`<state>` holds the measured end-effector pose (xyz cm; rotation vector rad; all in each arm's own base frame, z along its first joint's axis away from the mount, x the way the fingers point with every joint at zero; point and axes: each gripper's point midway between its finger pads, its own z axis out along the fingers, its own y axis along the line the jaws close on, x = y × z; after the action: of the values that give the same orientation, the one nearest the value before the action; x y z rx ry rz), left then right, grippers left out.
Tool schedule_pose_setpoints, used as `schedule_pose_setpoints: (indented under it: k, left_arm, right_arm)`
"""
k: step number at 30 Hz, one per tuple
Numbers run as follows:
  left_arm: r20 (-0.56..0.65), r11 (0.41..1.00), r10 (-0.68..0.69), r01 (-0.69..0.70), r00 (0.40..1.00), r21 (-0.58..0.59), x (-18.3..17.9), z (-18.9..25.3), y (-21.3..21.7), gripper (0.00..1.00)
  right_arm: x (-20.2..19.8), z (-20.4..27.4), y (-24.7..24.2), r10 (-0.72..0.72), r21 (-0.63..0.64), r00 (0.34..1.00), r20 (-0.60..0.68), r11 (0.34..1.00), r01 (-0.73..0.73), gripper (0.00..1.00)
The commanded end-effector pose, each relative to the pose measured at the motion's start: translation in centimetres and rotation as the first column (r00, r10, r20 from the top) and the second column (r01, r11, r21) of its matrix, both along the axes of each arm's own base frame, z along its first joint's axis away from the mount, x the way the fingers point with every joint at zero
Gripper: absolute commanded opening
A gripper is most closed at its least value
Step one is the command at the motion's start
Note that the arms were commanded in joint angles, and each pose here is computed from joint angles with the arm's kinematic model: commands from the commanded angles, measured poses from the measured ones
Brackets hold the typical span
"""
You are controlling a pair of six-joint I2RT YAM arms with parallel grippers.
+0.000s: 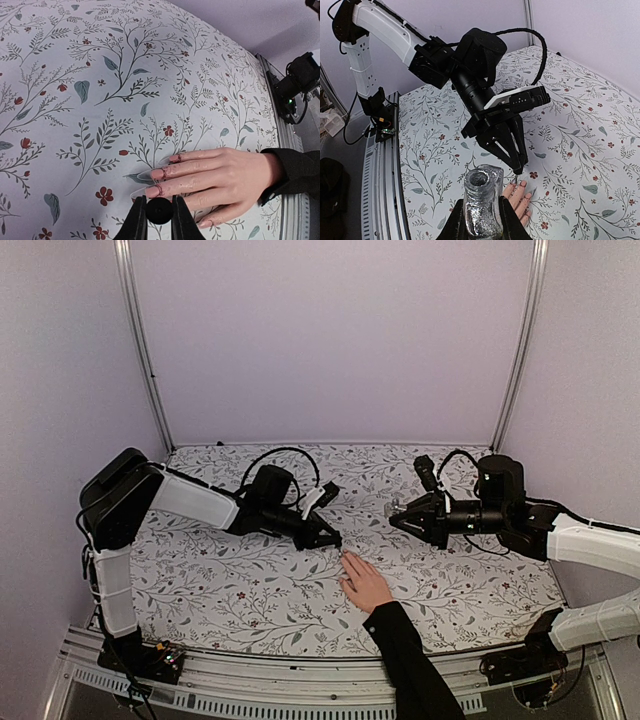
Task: Paint the nails
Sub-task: Paint the nail polish on the nail.
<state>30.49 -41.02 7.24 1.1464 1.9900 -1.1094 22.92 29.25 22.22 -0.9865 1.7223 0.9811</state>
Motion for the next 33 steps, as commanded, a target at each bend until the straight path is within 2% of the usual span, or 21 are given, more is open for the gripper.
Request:
schedule_pose_setpoints:
  k: [1,20,33]
  left_arm:
    - [0.002,1.0,-0.011,0.011,1.0,0.016,-0.1,-0.6,-0.4,0.0]
    - [0.031,0.998,0.065,-0.065,0.997,0.024,2.0,0.3,1.0,0.0]
    - [0.08,0.995,0.103,-0.102,0.991,-0.021,3.0,2.9,2.0,0.0]
  right_arm:
    - [0.0,0.9,-0.2,-0.002,0.027,1.0,0.021,1.0,0.002,0.0]
    - [0.0,1.1,-0.2,-0.004,0.028,1.0,0.024,1.0,0.003,0.0]
    - [0.0,1.4,-0.3,-0.008,0.032,0.999,0.033,0.999,0.007,0.0]
